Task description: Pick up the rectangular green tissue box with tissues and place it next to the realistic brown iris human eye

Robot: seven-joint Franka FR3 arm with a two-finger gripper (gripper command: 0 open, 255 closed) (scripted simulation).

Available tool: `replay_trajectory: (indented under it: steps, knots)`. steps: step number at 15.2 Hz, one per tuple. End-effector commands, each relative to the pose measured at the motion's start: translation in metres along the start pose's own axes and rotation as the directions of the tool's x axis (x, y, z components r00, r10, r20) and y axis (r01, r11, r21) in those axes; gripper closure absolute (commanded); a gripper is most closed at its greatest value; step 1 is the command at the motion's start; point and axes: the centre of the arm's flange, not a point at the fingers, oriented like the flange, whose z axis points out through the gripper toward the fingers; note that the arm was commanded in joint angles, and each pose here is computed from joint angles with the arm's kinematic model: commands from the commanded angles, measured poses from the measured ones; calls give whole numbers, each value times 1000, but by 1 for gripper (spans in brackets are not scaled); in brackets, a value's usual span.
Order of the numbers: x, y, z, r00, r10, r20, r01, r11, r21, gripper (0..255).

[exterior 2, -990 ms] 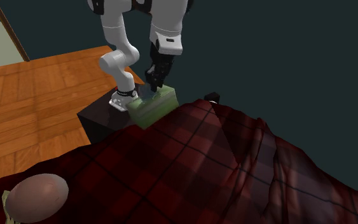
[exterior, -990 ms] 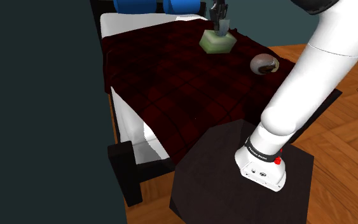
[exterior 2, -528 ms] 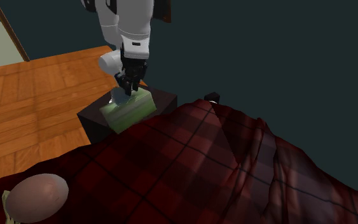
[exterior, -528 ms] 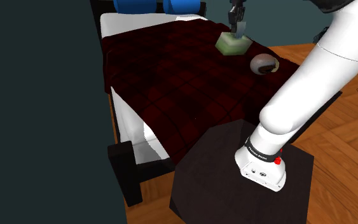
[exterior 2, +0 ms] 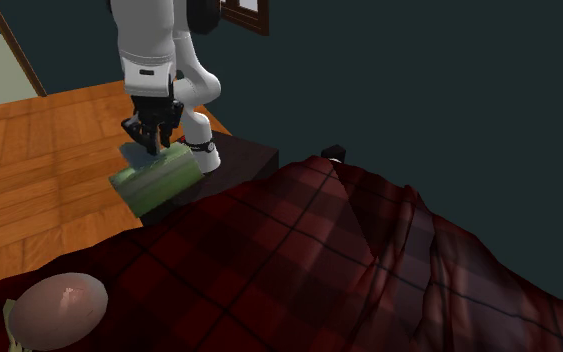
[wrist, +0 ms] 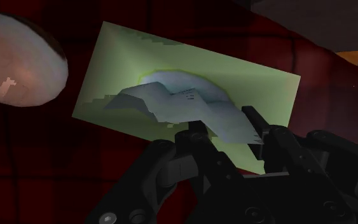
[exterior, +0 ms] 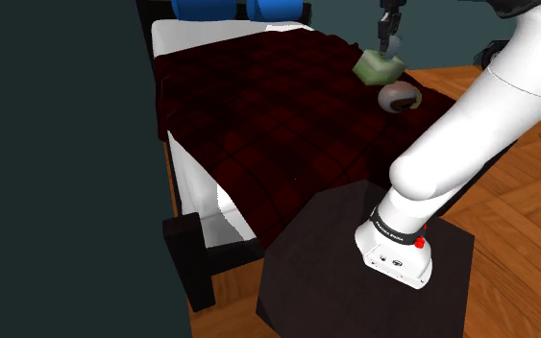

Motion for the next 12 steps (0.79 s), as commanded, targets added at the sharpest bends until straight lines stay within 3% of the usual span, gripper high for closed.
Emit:
replay_trajectory:
  steps: [1, 12]
  knots:
    - [-21, 19, 6, 1000, -1, -1, 1, 1000, -1, 255]
    - [-126, 115, 34, 1000, -1, -1, 1, 1000, -1, 255]
